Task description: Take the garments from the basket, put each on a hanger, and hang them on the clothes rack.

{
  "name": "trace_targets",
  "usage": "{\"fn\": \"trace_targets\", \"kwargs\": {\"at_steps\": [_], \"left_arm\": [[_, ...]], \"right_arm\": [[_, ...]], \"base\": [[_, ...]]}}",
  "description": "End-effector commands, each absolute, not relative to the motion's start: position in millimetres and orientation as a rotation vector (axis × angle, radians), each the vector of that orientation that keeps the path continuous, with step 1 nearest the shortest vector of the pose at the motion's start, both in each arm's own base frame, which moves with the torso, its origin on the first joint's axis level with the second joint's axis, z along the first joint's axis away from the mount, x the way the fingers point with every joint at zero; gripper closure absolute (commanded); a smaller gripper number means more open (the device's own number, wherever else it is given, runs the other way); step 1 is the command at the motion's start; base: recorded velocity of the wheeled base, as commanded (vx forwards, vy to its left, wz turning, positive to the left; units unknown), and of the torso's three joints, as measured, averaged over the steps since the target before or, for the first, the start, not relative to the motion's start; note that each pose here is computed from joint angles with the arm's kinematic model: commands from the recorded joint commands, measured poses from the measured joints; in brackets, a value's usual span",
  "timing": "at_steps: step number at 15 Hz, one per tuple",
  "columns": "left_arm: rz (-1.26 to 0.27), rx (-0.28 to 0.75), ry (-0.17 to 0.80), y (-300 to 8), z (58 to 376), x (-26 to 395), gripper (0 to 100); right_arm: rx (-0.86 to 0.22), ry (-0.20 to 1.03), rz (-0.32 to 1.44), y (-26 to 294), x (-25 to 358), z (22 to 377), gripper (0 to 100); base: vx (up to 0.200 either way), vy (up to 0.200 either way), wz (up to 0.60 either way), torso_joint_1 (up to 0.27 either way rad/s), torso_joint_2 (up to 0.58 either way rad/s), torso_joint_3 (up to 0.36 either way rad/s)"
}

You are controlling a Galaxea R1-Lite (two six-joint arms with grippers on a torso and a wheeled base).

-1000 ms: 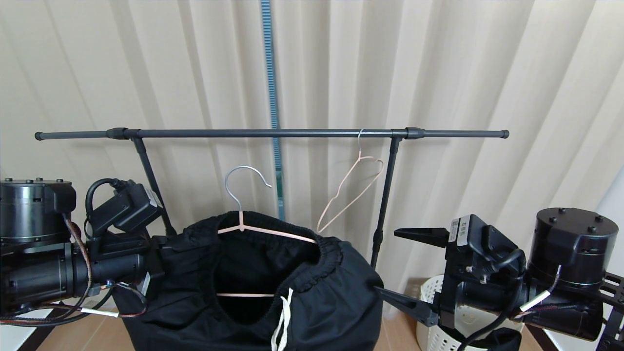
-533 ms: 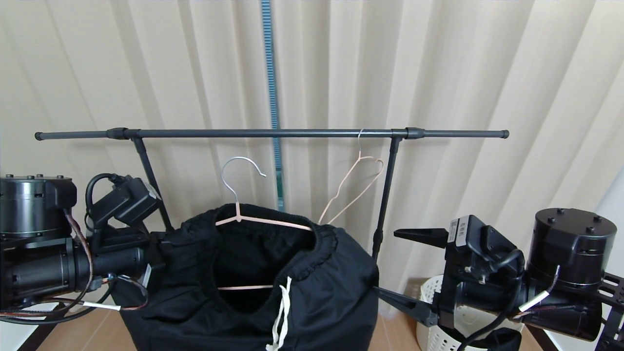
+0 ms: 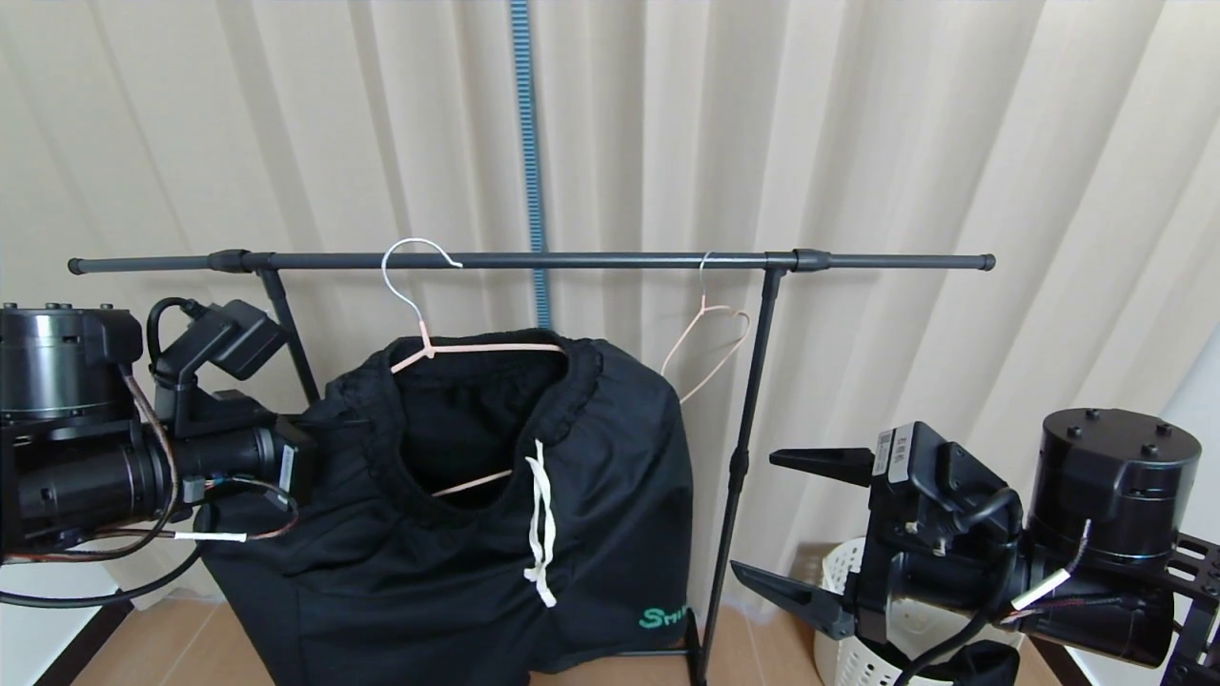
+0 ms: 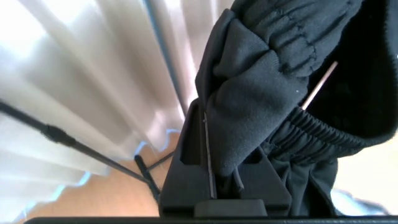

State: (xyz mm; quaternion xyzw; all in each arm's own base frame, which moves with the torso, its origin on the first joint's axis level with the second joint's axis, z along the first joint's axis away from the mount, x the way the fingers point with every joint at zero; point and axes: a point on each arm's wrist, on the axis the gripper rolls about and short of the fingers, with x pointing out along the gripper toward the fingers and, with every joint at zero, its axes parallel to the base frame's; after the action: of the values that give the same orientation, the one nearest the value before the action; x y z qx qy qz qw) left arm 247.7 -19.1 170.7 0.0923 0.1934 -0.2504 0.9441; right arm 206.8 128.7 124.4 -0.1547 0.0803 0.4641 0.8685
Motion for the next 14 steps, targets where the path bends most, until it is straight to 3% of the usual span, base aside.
{"fn": "trace_targets", "kwargs": {"at_steps": [1, 8, 14], "left_arm": [[-0.492, 0.182, 0.418, -19, 166, 256, 100], [-0.375, 0.193, 0.437, -8, 165, 269, 100], [-0.364, 0.166, 0.447, -8, 163, 273, 100]], "right_arm": [[-0.325, 0.171, 0.971, 129, 207, 123, 0], [-0.325, 0.173, 0.970, 130, 209, 123, 0], [-0.326, 0.172, 0.970, 130, 209, 123, 0]], "base": [[0.000, 0.000, 0.00, 0.000, 0.00, 0.000], [0.000, 0.000, 0.00, 0.000, 0.00, 0.000], [0.000, 0.000, 0.00, 0.000, 0.00, 0.000]]}}
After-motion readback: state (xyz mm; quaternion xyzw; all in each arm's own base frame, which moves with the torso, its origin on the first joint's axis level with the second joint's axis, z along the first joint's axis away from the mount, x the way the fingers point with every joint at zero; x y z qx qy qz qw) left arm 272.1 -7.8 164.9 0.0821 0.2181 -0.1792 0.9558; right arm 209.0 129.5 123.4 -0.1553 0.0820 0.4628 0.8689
